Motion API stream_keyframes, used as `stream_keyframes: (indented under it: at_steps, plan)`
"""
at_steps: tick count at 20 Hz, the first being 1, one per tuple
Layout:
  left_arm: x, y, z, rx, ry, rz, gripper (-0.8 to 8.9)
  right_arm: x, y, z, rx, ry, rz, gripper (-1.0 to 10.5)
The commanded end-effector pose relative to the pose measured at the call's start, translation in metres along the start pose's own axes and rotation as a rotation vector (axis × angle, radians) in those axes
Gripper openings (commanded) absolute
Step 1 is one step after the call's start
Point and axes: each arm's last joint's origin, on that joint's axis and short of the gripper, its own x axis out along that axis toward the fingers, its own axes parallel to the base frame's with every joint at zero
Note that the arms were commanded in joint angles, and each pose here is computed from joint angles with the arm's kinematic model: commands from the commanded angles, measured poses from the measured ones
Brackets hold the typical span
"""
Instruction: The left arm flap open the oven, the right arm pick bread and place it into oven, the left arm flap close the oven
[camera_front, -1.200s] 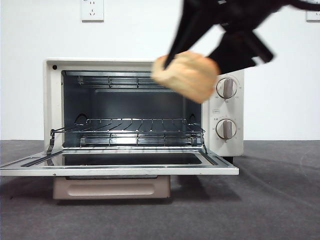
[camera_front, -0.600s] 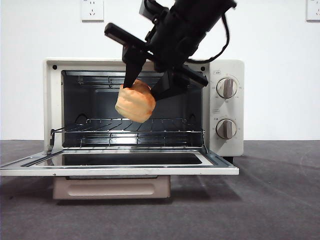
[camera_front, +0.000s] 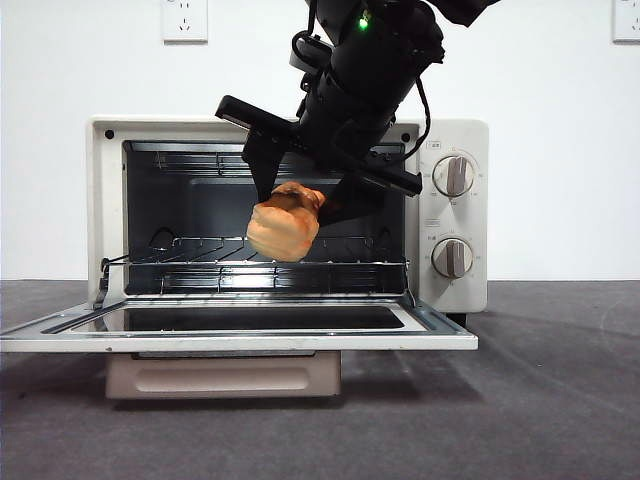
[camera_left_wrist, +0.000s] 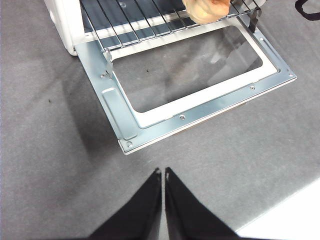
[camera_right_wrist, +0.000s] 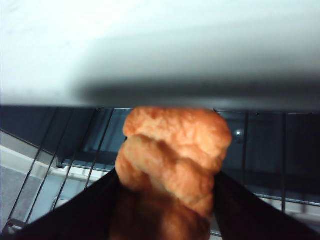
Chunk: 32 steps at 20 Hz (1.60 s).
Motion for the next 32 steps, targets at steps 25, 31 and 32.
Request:
stream_keyframes:
  at_steps: [25, 31, 32]
  plan:
    - [0.0, -0.001, 0.006, 0.008, -0.056, -0.007, 0.15, -0.141, 0.012, 0.036, -0.399, 0.11, 0.174, 4.4]
    - [0.0, -0.002, 0.011, -0.014, -0.101, -0.014, 0.15, -0.209, -0.009, 0.034, -0.547, 0.18, 0.217, 4.3]
    - [0.0, -0.002, 0.011, -0.014, -0.101, -0.014, 0.15, -0.218, -0.01, 0.034, -0.547, 0.179, 0.252, 4.3]
